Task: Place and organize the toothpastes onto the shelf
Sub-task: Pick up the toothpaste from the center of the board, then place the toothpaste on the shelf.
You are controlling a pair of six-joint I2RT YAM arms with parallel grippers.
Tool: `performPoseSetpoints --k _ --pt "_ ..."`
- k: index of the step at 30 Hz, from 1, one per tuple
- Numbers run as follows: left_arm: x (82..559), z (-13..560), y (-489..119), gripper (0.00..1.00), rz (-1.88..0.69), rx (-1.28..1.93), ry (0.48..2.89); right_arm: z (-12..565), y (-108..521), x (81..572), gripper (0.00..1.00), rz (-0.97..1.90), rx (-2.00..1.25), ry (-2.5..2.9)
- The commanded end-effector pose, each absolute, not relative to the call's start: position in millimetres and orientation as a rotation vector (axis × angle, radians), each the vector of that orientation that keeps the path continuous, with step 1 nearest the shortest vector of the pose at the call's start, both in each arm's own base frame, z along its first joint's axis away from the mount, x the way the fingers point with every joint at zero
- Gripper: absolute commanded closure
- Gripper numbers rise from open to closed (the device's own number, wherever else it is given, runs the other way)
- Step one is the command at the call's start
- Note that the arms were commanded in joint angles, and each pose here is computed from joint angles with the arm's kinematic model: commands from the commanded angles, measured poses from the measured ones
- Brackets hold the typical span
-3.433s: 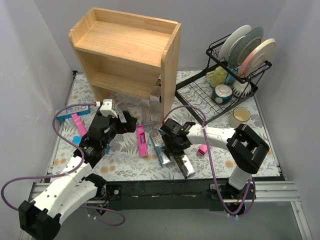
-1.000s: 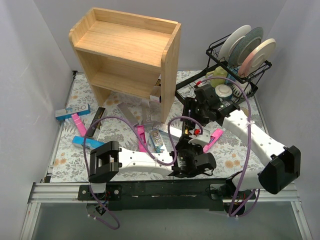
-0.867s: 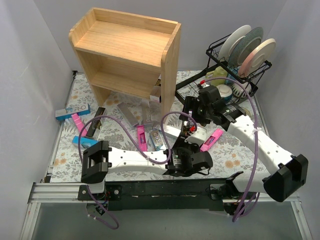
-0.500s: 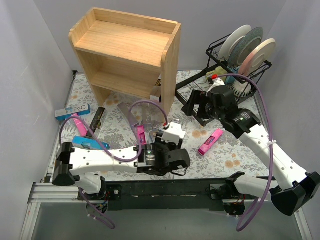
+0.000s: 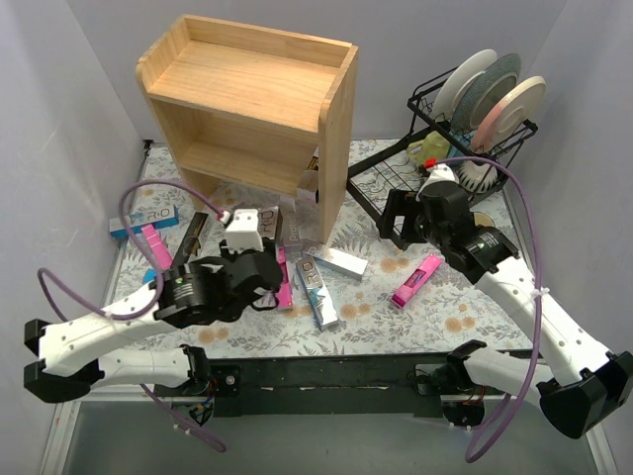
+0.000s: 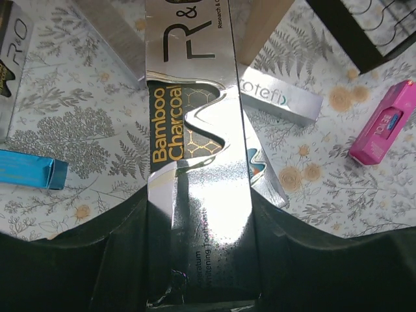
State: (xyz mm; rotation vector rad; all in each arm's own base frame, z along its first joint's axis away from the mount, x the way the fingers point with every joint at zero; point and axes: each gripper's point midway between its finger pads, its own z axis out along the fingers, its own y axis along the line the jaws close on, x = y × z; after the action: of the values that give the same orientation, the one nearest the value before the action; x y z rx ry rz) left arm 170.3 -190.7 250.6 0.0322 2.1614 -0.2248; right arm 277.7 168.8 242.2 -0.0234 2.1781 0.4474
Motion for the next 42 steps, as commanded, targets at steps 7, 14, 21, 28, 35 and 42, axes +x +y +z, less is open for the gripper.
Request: performPoseSetpoints --k 7,14,21,28,35,42 --pt "196.0 326.7 -162.7 0.76 -0.318 0.093 1.871 239.7 146.2 267.6 0.02 0.405 -0.012 2.104" --pt "245.5 371.2 -181.7 0.79 -0.346 0.174 1.694 238.9 143.7 259.0 0.02 0.432 -0.029 2.07" --pt "327.8 362.8 -162.1 0.8 -0.354 0.168 1.696 229.5 136.1 251.7 0.02 0.42 -0.03 2.055" --pt "365.8 357.3 -167.9 0.76 -0.413 0.229 1.652 218.8 135.8 246.5 0.01 0.443 -0.036 2.037" --pt "394.3 339.2 -181.4 0.72 -0.417 0.237 1.673 218.3 138.5 246.2 0.01 0.464 -0.056 2.011" --pt "401.9 316.4 -199.8 0.65 -0.517 0.235 1.668 218.6 143.9 243.7 0.02 0.508 -0.104 1.953"
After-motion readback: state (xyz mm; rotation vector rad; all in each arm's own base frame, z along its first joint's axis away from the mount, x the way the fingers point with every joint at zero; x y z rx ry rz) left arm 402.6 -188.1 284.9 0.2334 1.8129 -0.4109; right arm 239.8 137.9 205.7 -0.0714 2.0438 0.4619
